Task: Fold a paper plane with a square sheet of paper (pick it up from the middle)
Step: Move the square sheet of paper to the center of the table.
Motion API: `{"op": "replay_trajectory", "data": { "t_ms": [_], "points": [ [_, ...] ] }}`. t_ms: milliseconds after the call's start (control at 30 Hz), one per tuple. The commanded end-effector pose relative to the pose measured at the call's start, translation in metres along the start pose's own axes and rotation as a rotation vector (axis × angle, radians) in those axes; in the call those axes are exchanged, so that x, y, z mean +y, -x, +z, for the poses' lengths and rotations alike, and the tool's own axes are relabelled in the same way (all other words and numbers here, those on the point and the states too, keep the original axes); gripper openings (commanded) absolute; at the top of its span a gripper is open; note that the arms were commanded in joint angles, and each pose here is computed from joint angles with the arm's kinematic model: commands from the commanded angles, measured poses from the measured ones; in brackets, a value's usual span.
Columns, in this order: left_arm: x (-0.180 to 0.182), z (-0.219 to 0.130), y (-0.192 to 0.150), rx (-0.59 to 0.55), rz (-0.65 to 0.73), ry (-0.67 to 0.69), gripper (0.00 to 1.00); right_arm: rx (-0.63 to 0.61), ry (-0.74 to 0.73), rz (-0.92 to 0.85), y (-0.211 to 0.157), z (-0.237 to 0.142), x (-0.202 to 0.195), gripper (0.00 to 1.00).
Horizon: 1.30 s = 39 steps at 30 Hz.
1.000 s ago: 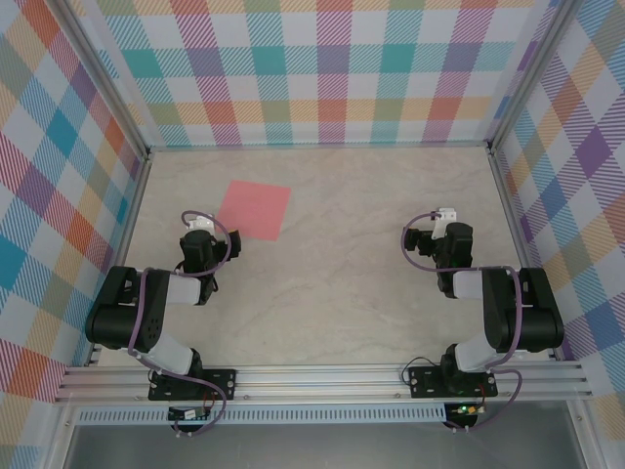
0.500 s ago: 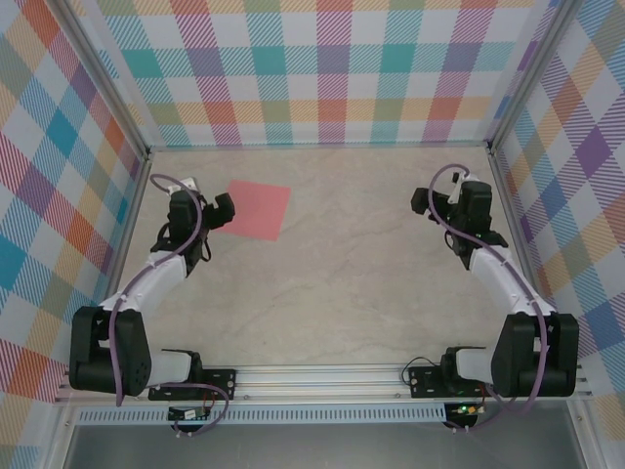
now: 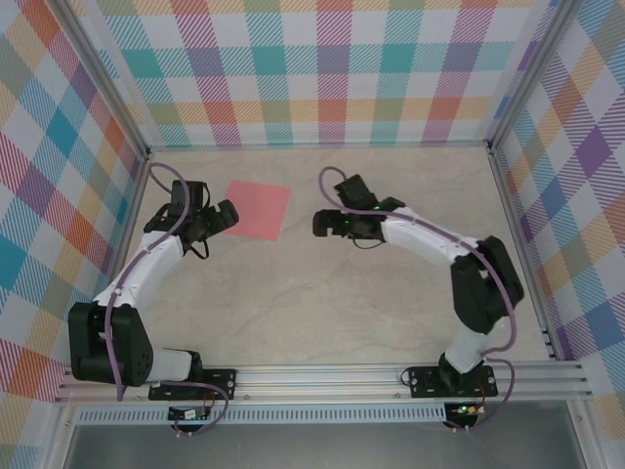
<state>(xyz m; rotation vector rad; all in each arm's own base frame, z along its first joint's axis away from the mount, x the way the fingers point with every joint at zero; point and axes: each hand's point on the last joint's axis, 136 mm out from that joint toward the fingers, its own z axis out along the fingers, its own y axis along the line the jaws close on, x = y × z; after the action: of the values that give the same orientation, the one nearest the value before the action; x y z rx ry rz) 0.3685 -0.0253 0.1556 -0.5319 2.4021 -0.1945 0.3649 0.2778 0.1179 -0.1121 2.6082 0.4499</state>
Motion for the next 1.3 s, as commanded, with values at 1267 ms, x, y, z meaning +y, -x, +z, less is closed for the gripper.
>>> {"op": "replay_trajectory", "data": {
  "t_ms": [1267],
  "points": [
    [0.022,-0.007,-0.039,0.174,-0.258,0.092,1.00,0.285,-0.339,-0.452,-0.024,0.144,0.050,0.87]
  ]
}}
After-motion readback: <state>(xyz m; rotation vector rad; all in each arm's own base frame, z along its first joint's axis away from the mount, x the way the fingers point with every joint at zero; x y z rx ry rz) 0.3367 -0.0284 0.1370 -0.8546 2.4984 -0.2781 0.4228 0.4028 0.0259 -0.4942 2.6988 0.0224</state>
